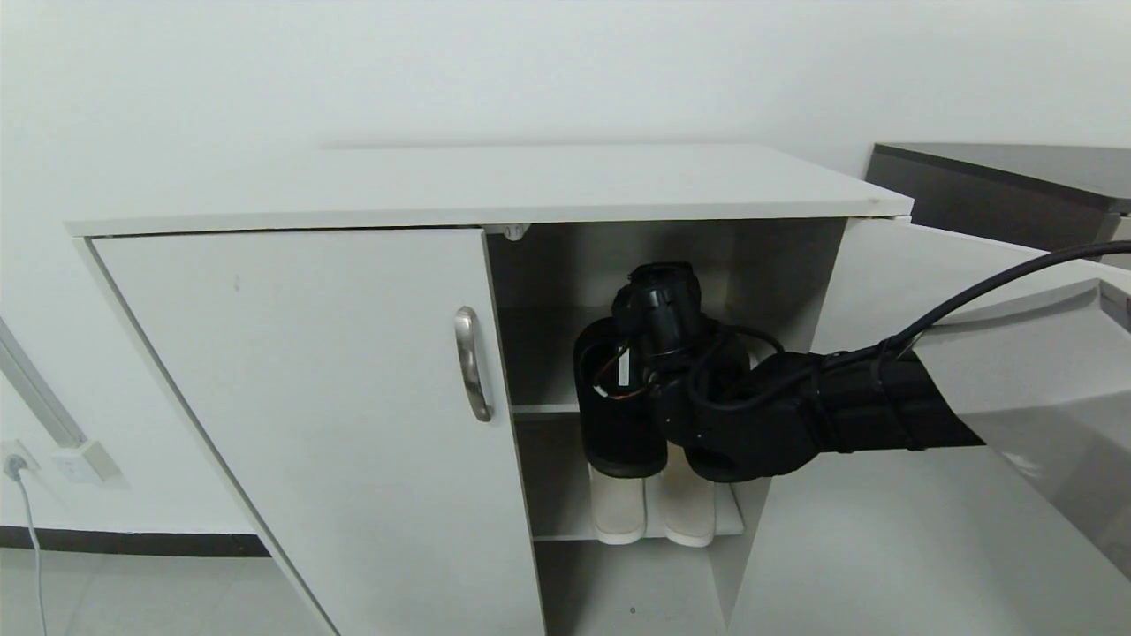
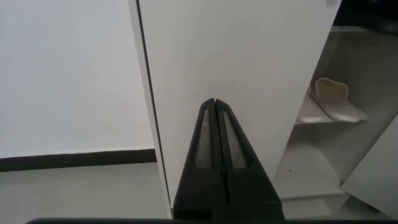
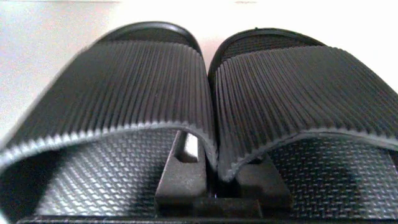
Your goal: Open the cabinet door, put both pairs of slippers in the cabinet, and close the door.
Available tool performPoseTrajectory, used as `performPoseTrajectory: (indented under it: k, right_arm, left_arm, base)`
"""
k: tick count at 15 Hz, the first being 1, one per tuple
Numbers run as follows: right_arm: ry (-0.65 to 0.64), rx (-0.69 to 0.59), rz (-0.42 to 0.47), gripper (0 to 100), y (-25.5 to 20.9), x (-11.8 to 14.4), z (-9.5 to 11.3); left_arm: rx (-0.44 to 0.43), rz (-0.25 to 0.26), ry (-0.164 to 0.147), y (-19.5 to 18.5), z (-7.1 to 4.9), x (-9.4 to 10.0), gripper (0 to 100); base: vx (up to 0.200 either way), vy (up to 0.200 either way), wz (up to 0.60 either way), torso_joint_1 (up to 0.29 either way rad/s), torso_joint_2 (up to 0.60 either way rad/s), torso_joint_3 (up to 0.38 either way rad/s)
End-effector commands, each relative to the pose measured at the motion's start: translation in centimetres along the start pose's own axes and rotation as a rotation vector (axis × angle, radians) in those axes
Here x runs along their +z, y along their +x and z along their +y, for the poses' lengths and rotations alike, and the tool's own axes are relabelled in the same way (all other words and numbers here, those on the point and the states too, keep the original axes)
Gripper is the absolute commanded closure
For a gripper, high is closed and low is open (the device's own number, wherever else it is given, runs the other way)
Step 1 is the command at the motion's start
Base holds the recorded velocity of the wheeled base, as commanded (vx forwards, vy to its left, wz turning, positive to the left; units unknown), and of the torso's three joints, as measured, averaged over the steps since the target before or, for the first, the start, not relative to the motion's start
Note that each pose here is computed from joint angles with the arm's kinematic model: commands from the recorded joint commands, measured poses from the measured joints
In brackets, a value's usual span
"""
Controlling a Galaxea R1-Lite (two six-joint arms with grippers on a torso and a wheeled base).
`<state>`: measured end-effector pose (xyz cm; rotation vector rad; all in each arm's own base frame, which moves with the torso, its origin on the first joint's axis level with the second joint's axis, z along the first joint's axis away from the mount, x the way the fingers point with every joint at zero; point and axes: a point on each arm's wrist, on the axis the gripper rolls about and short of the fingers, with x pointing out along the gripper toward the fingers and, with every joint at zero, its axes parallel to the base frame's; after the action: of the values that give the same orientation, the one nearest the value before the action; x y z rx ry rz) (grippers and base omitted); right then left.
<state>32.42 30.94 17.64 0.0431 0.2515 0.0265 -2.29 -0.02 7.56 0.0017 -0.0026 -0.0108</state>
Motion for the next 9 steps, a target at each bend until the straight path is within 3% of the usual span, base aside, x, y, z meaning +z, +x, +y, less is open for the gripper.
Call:
performPoseTrajectory:
  k: [1, 9]
  right_arm:
    - [0.001, 0.004, -0.001, 100, -0.1, 0.0, 0.1]
    - [-0.014, -0.04, 0.023, 100, 1.9, 1.0, -0.3]
  left_arm:
    - [0.0, 0.001, 0.0, 0.0, 0.0, 0.0, 100]
    - [0.0, 0.001, -0.002, 0.0, 0.0, 0.0, 100]
  base:
    - [0.0, 0.0, 0.0, 0.0, 0.0, 0.0]
    - [0.0, 0.0, 0.0, 0.0, 0.0, 0.0]
